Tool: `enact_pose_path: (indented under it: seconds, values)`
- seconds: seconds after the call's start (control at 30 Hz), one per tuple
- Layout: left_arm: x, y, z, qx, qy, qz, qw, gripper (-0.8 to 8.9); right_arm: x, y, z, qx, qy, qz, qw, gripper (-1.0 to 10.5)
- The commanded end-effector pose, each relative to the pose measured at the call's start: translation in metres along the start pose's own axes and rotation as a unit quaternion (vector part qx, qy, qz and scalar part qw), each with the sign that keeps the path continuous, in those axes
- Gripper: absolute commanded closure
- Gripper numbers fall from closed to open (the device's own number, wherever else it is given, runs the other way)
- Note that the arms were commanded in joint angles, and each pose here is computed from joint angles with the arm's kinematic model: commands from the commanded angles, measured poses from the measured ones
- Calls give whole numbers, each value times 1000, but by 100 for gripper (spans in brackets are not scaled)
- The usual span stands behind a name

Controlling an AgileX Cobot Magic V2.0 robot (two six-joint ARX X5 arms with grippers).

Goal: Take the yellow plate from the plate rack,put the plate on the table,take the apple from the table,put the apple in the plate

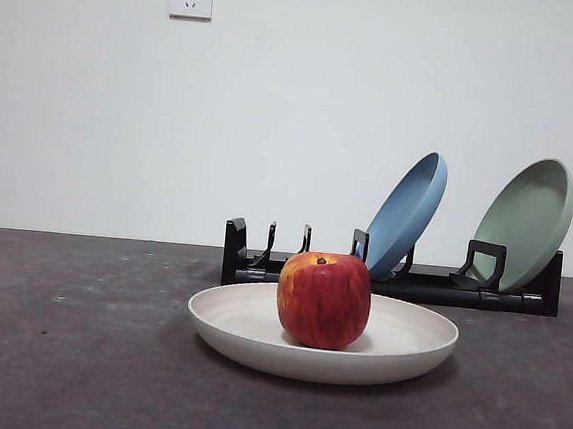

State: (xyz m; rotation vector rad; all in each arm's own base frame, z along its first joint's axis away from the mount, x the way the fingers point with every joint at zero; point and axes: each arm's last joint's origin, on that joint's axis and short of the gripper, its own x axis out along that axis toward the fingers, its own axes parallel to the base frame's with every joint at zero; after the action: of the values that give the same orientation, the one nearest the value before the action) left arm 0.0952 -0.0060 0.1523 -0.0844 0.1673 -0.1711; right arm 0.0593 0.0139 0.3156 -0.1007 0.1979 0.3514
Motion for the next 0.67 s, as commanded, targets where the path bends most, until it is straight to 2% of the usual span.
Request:
enact_pose_path:
  seconds: [0.03,0.2,0.43,0.67]
  values:
    - [1,1,-4,-4,4,4,1000,816,14,-3,-27,23,-50,-22,998,946]
    - [1,1,-4,-4,4,4,1000,816,34,-4,-72,65,-84,-32,994,946]
    - [1,1,-4,-4,4,4,1000,816,57,-3,-129,107,-74,-31,991,946]
    - [1,1,-4,-4,4,4,1000,816,65,-3,-150,120,-43,-31,991,946]
